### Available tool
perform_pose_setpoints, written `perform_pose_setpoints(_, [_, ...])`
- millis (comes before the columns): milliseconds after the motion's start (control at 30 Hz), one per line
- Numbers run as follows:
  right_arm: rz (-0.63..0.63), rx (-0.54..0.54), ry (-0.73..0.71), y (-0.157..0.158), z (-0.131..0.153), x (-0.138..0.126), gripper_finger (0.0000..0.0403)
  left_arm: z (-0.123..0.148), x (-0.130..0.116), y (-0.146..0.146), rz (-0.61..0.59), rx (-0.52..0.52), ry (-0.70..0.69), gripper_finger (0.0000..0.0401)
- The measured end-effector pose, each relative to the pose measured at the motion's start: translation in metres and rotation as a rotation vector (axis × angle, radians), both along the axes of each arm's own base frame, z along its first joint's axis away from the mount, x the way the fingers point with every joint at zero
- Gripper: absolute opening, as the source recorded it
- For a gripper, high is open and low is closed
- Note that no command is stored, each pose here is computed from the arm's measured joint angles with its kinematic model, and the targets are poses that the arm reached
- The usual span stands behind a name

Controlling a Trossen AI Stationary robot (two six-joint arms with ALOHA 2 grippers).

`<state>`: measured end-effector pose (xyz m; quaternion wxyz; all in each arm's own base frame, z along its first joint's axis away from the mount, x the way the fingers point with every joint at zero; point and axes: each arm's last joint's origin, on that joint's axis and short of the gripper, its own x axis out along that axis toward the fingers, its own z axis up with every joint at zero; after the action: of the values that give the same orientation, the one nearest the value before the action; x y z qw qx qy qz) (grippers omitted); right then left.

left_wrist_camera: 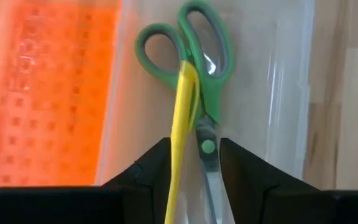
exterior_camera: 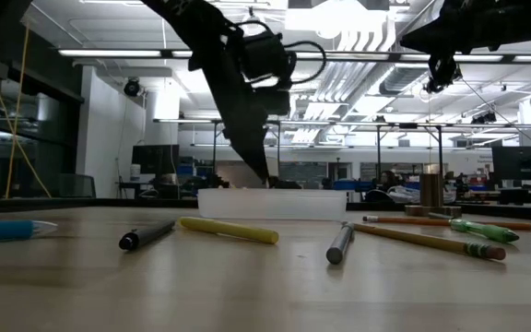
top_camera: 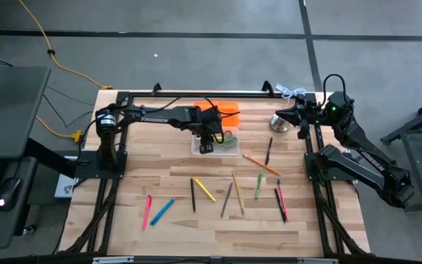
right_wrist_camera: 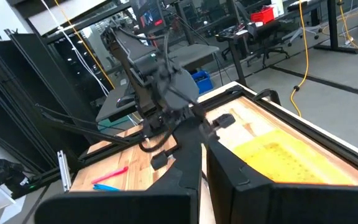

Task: Pick & place school supplies into a supply box
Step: Put the top black pen into the orange supply box

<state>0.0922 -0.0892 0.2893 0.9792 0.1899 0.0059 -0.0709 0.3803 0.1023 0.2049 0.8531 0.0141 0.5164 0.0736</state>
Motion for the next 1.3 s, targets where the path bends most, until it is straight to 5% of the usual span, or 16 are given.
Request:
perform_pose_setpoints(667, [0.003, 0.000, 0.000, 0.000, 0.000, 0.000, 0.0001, 0.099, -0.059, -0.014, 0.165, -0.015, -0.167, 0.0161])
perform_pose_setpoints(1300, [0.072, -0.051, -0.036, 0.004, 0.005, 0.003, 0.0003, 0.113, -0.098, -0.029, 0.250, -0.088, -0.009, 0.0161])
